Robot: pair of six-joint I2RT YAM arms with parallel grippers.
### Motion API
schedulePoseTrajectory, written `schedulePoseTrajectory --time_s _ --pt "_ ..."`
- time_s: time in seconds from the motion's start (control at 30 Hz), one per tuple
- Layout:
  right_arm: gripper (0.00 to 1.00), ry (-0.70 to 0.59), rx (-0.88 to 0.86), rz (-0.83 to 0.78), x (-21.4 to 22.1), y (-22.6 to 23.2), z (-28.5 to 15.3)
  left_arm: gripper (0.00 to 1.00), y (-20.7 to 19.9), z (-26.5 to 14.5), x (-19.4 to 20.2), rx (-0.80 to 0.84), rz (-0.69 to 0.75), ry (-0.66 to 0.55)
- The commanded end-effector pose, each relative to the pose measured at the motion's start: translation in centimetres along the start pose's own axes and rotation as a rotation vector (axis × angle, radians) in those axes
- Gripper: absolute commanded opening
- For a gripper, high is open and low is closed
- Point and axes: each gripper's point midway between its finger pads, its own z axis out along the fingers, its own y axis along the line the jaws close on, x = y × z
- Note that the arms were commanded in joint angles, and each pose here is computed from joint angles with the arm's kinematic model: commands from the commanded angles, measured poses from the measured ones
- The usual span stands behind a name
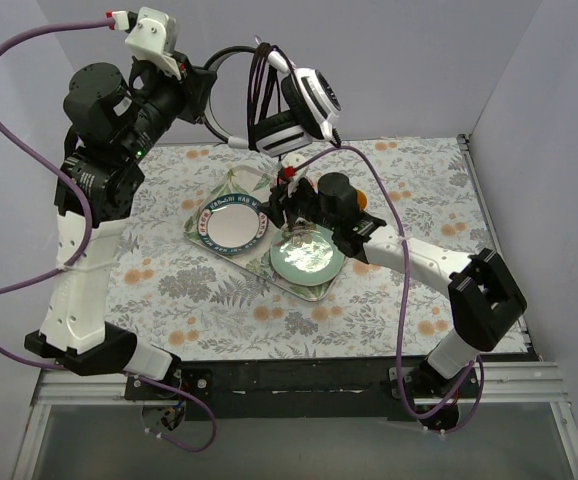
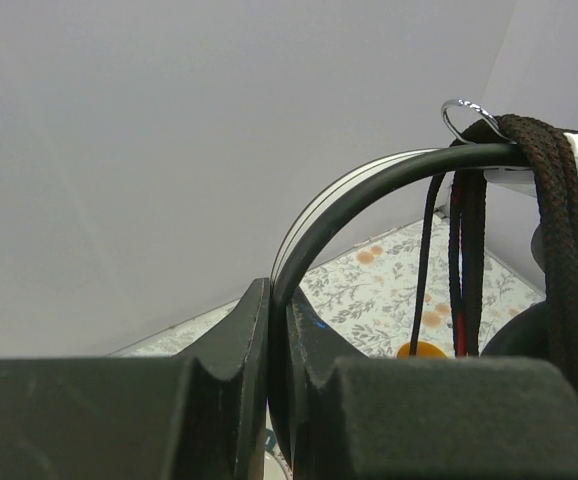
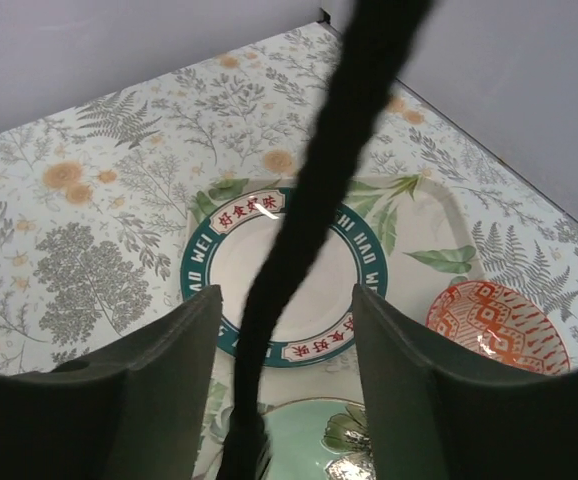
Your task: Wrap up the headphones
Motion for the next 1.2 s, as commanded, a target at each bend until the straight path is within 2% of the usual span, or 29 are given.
schedulePoseTrajectory --time_s 0.0,0.03,0.07,0.23,0.47,0.67,0.8,0.97,1.0,1.1,1.17 --pt "0.56 -0.083 -0.082 0.015 -1.4 1.5 0.5 0.00 -1.5 -3.8 -7.1 0.054 -0.062 -0.193" --pt "0.49 -0.089 -0.096 0.015 -1.5 1.7 0.7 0.00 -1.6 -4.0 -7.3 0.058 -0.069 -0.199" --pt "0.47 -0.090 -0.119 0.019 -1.4 2.1 0.9 0.00 -1.6 -4.2 -7.7 0.057 -0.070 -0.208" --pt "0.50 -0.089 -0.145 0.060 0.0 2.3 1.2 0.00 -1.2 -5.0 -8.6 0.030 -0.067 -0.229" --pt "0.47 -0.108 -0.114 0.077 -0.4 1.4 1.7 0.00 -1.2 -5.1 -9.0 0.027 -0.061 -0.240" --pt "0.23 -0.077 -0.107 0.093 1.1 1.5 1.3 0.00 -0.2 -5.3 -9.3 -0.027 -0.071 -0.252" --pt "0.23 -0.026 -0.106 0.136 3.4 1.8 1.1 0.00 2.3 -5.2 -9.4 -0.176 -0.143 -0.272" --pt "0.24 0.019 -0.129 0.162 5.2 3.2 1.4 0.00 3.2 -3.2 -7.3 -0.225 -0.214 -0.233" --pt "0.22 0.023 -0.134 0.161 5.3 3.5 1.5 0.00 3.3 -2.9 -7.0 -0.230 -0.216 -0.231" --pt "0.05 0.021 -0.141 0.151 5.0 4.1 1.5 0.00 3.6 -1.9 -6.3 -0.246 -0.220 -0.219" --pt "0.01 0.040 -0.126 0.152 5.1 4.0 1.5 0.00 4.2 -1.6 -6.1 -0.273 -0.212 -0.225"
